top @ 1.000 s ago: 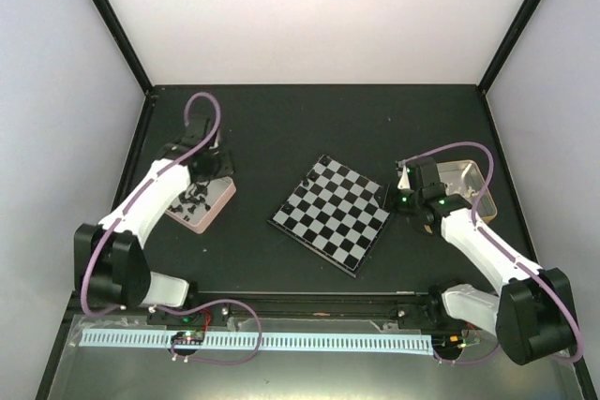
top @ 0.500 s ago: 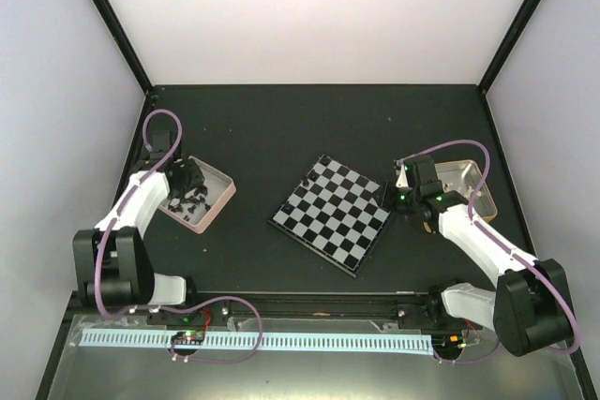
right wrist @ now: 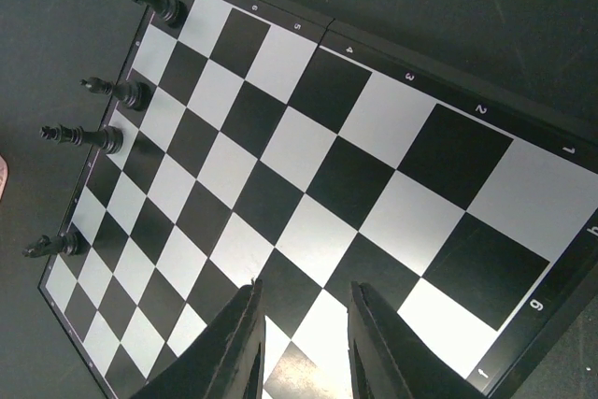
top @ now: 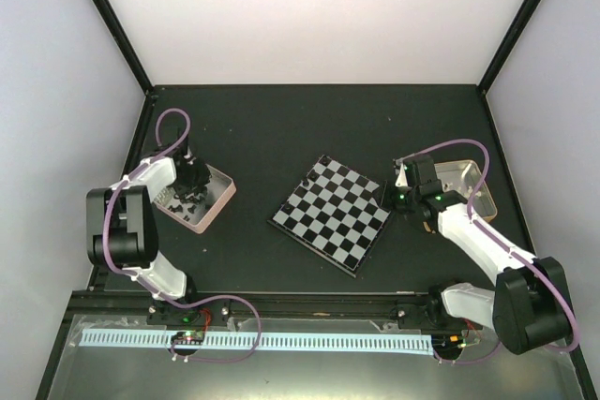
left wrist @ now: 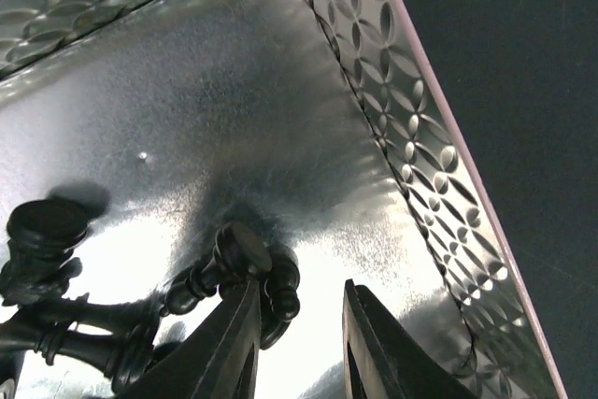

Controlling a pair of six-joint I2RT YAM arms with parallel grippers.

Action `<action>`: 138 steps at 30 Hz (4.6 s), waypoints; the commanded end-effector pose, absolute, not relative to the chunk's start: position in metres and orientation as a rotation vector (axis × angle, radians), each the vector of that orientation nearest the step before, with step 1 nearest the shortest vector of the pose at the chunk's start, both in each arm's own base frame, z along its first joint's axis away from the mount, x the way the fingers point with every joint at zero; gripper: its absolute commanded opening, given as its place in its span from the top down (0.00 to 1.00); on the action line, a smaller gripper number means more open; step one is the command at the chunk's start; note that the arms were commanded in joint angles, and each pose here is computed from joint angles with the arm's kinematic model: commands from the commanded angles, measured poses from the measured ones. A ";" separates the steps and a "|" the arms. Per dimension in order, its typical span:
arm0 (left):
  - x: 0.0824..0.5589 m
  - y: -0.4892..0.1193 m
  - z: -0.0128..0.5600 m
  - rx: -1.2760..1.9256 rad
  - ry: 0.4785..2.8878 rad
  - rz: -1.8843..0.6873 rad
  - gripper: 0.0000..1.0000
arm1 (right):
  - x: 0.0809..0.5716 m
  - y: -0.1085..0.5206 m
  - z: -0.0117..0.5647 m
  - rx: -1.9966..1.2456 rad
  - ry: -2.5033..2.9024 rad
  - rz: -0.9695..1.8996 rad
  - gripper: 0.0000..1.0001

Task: Set up the chess pieces on the board
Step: Pick up the chess piece from the storage box, then place the chess piece on the chessboard.

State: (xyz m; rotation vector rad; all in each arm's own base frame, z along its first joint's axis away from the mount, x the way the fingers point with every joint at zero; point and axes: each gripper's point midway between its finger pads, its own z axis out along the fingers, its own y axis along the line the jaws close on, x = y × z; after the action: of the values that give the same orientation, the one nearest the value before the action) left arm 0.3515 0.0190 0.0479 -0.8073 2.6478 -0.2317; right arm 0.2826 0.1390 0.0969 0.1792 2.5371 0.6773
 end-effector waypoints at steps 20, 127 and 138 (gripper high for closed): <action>0.372 0.021 0.058 -0.755 2.632 -0.178 0.98 | 0.285 0.141 0.101 0.153 2.521 0.680 0.74; 0.424 -0.377 0.149 0.747 2.556 -0.564 0.74 | 0.271 0.101 0.131 0.274 2.377 0.505 0.74; 0.413 -0.255 0.211 0.330 2.476 -0.264 0.58 | 0.273 0.106 0.128 0.270 2.385 0.528 0.73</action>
State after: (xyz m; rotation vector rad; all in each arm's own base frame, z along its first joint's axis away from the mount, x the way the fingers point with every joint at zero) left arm 0.4071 -0.3164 0.1856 0.5723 2.5344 -0.3959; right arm 0.2662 0.1003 0.1181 0.2866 2.4213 0.4996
